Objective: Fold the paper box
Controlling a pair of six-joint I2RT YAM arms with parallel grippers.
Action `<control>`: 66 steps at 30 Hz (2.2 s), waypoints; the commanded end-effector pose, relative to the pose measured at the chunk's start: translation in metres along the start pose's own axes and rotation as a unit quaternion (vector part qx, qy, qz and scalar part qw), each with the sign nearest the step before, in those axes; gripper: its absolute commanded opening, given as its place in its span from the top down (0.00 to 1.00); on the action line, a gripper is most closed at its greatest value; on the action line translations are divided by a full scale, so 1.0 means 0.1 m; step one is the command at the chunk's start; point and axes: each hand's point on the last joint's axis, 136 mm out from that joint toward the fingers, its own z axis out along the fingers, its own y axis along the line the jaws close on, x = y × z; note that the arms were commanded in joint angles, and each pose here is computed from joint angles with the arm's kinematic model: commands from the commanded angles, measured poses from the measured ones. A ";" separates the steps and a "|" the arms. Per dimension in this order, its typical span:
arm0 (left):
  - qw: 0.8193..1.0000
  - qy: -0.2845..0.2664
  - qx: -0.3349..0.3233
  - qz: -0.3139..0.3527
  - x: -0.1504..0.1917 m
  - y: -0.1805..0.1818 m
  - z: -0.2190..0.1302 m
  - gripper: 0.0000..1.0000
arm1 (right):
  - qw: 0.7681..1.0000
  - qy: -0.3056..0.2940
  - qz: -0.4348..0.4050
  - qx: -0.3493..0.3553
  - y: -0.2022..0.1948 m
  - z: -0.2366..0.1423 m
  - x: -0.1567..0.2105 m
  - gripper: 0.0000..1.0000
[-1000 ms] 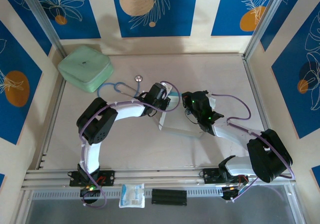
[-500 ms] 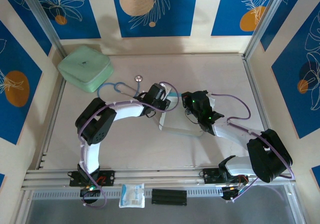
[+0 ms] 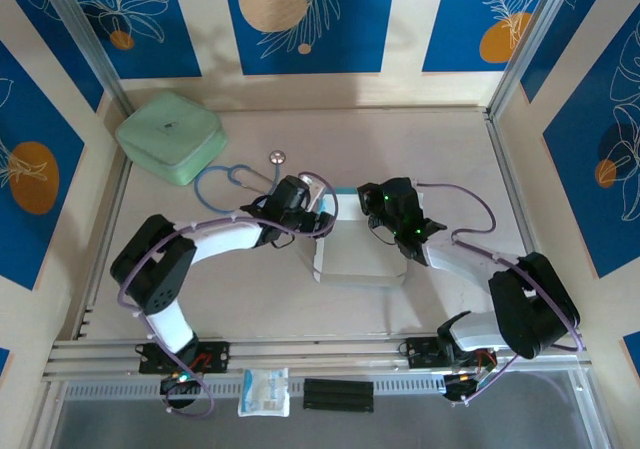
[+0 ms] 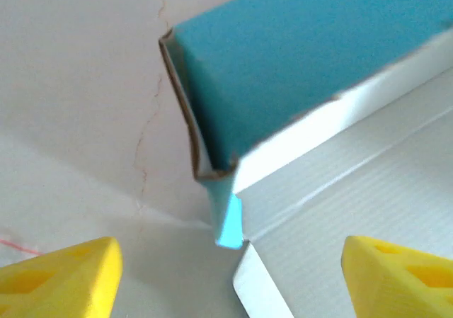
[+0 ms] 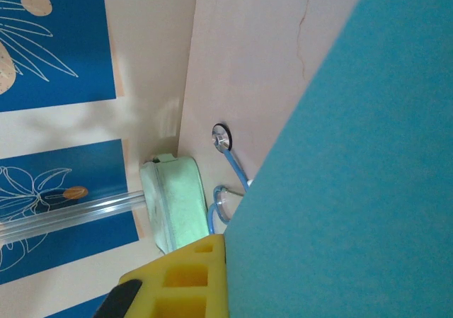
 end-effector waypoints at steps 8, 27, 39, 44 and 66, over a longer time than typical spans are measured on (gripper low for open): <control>0.980 -0.055 0.006 -0.191 -0.37 0.16 -1.05 0.00 | 0.999 0.041 -0.023 -0.013 0.06 0.01 0.20 1.00; 0.961 0.027 0.058 -0.270 -0.32 0.02 -0.89 0.12 | 0.997 0.049 -0.061 0.000 -0.02 -0.08 0.37 0.95; 0.979 0.084 -0.154 -0.108 0.24 0.16 -0.71 0.26 | 0.997 0.050 -0.061 0.005 -0.04 -0.04 0.38 0.95; 0.974 0.068 -0.177 -0.125 0.11 0.20 -0.46 0.34 | 0.997 0.050 -0.060 0.005 -0.03 -0.05 0.38 0.95; 0.975 0.088 -0.179 -0.101 0.10 0.20 0.04 0.71 | 0.997 0.047 -0.062 0.001 0.02 -0.08 0.35 0.95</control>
